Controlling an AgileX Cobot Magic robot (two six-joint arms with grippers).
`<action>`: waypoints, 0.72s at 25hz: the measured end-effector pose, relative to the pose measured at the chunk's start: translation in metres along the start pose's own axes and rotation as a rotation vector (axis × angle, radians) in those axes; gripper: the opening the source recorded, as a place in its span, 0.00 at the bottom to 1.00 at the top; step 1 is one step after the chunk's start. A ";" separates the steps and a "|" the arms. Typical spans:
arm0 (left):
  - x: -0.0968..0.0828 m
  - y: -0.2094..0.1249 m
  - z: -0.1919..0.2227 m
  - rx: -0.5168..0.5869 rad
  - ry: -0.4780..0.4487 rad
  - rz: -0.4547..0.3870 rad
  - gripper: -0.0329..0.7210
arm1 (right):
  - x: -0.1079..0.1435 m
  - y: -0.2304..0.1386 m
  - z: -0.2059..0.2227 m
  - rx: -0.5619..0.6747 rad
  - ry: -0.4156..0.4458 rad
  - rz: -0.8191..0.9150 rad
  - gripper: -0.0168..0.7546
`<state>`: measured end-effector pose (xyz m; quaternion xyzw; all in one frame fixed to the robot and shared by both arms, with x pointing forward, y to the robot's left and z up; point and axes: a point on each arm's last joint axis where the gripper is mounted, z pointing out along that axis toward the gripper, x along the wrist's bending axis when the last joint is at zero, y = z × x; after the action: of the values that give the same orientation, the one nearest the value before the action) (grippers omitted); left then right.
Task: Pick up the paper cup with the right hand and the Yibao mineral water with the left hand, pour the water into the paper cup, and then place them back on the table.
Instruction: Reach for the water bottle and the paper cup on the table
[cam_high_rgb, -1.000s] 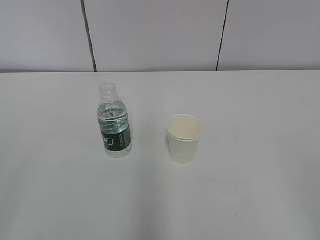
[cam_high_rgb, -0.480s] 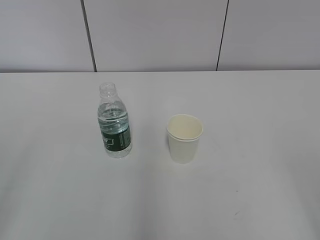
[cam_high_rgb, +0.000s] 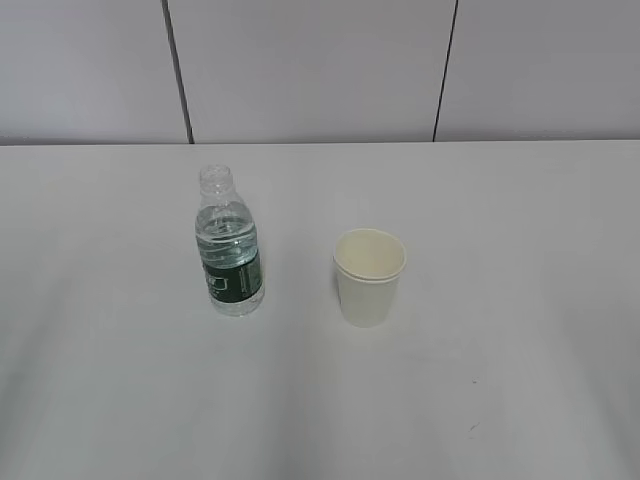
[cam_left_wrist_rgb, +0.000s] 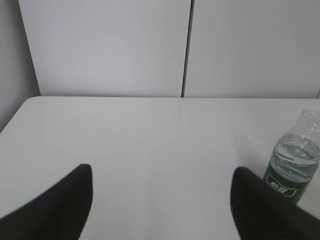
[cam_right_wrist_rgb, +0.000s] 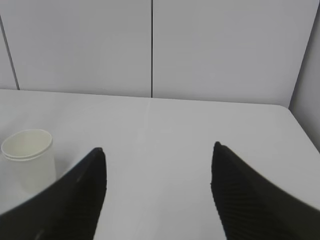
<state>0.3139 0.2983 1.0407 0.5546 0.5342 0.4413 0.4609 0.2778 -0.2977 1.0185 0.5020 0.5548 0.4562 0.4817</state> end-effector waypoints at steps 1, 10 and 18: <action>0.000 0.000 0.004 0.010 0.000 0.000 0.73 | 0.000 0.000 0.001 -0.001 0.000 0.000 0.70; 0.001 -0.006 0.038 -0.001 0.005 0.034 0.73 | 0.001 -0.011 0.051 0.094 0.008 -0.006 0.70; 0.000 -0.022 0.065 0.019 0.000 0.036 0.71 | 0.002 -0.021 0.092 0.148 0.023 -0.048 0.70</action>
<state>0.3735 0.2962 1.0069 0.5684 0.5282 0.4446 0.4475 0.3661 -0.2950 0.9862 0.5176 0.6045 0.4076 0.4477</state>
